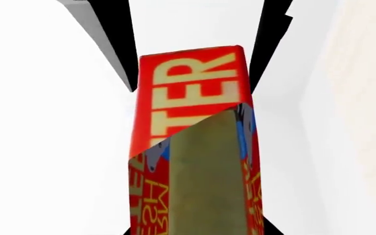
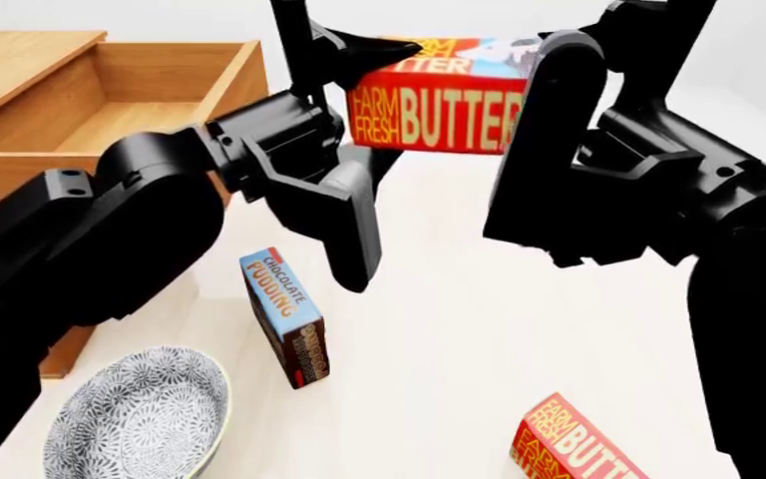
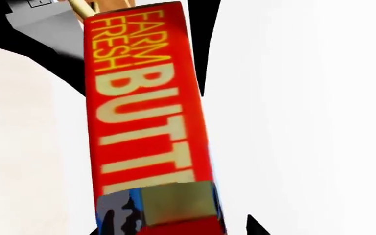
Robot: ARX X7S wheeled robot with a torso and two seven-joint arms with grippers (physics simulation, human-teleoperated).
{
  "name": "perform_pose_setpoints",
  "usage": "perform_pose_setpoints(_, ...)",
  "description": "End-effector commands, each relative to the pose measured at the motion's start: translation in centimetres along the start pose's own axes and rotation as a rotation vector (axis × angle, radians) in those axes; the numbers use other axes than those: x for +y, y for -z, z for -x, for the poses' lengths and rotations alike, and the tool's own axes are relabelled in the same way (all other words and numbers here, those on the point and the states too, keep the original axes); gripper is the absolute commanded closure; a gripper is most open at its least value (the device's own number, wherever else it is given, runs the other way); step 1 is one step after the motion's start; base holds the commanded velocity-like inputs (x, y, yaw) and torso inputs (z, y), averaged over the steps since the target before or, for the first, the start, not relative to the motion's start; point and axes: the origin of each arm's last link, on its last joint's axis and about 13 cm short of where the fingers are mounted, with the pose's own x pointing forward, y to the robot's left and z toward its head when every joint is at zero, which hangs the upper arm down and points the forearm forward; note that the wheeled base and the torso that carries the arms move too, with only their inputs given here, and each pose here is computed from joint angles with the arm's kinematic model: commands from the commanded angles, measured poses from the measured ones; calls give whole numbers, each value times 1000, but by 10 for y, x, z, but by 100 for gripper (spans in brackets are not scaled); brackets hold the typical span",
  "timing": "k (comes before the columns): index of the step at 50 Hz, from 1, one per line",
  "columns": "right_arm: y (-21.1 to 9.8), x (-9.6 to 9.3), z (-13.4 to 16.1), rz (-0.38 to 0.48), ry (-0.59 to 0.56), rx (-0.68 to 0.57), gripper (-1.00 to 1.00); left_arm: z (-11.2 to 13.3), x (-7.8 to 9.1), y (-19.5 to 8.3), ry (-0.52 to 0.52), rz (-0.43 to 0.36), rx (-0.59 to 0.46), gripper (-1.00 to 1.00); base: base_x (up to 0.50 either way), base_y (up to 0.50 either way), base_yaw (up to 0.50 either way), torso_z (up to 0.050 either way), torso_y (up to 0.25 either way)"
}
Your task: Put the butter at the front in the top drawer of the cabinet and close it.
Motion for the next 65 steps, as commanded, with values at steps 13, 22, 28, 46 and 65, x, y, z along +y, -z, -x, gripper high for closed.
perform_pose_setpoints(13,30,0,52,-56,208,272,-100,26,29,-4,-4,56,134,100,0,0,0,1,1)
perform_pose_setpoints(22,32,8,57,-167,248,326,-100,39,51,-16,-90,230,277,100,0,0,0,0,1)
perform_pose_setpoints(28,31,12,53,-415,329,306,-100,44,69,-31,-159,575,416,100,0,0,0,0,2)
perform_pose_setpoints(46,39,39,42,-1298,438,141,-100,37,126,-6,-282,1100,995,100,0,0,0,1,1)
perform_pose_setpoints(65,41,40,47,-1358,454,94,-100,38,159,19,-227,1244,1225,100,0,0,0,1,1)
